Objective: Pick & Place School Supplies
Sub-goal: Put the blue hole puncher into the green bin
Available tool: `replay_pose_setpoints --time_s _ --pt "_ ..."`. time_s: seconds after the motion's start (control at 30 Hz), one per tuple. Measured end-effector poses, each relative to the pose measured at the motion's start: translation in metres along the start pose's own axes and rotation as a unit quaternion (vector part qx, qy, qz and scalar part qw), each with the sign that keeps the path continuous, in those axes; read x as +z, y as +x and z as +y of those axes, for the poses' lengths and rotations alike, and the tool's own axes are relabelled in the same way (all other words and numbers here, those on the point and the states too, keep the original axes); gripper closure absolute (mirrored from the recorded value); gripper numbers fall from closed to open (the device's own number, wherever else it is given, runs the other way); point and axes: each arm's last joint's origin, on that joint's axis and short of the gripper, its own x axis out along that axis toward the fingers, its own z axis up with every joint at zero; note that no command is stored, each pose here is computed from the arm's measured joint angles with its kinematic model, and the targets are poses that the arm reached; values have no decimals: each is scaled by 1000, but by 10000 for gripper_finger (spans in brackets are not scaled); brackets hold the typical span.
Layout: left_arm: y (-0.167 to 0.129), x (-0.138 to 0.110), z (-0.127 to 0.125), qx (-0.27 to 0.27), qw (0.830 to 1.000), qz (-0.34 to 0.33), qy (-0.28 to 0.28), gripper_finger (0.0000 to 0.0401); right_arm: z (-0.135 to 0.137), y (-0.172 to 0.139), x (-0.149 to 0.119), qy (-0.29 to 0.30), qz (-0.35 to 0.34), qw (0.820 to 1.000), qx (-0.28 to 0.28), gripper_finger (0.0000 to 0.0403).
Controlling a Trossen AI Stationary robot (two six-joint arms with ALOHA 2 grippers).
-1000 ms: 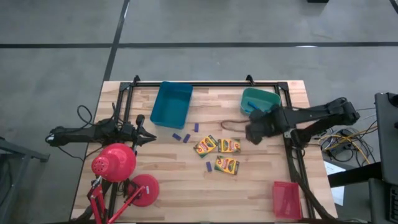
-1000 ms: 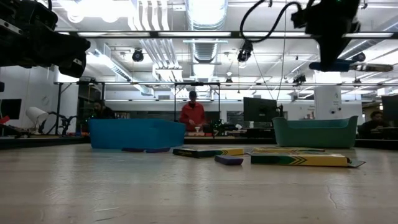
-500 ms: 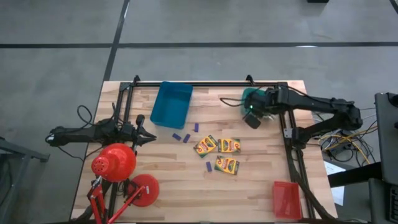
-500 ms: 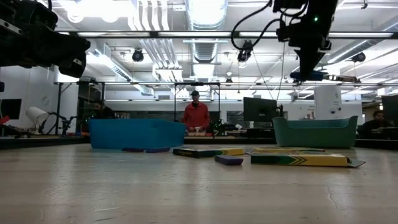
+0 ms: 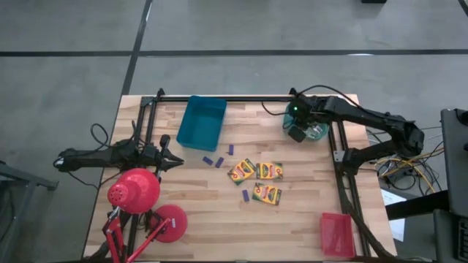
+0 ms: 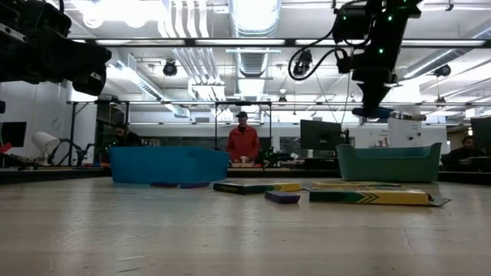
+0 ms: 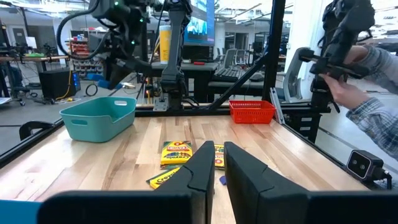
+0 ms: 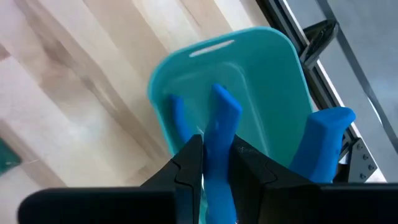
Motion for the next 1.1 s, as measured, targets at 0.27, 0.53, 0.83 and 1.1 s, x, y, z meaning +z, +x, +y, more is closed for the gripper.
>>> replay_pose_setpoints --time_s 0.27,0.53,0.83,1.1 --pt "0 0 0 0 1000 0 0 360 -11 25 -7 -2 -1 1000 -12 351" --pt "0 0 0 0 1000 0 0 361 -19 45 -12 18 -15 1000 -13 351" --pt "0 0 0 0 1000 0 0 361 -19 65 -27 47 -2 999 2 351" --pt "0 0 0 0 1000 0 0 362 -16 74 -34 91 2 996 8 351"
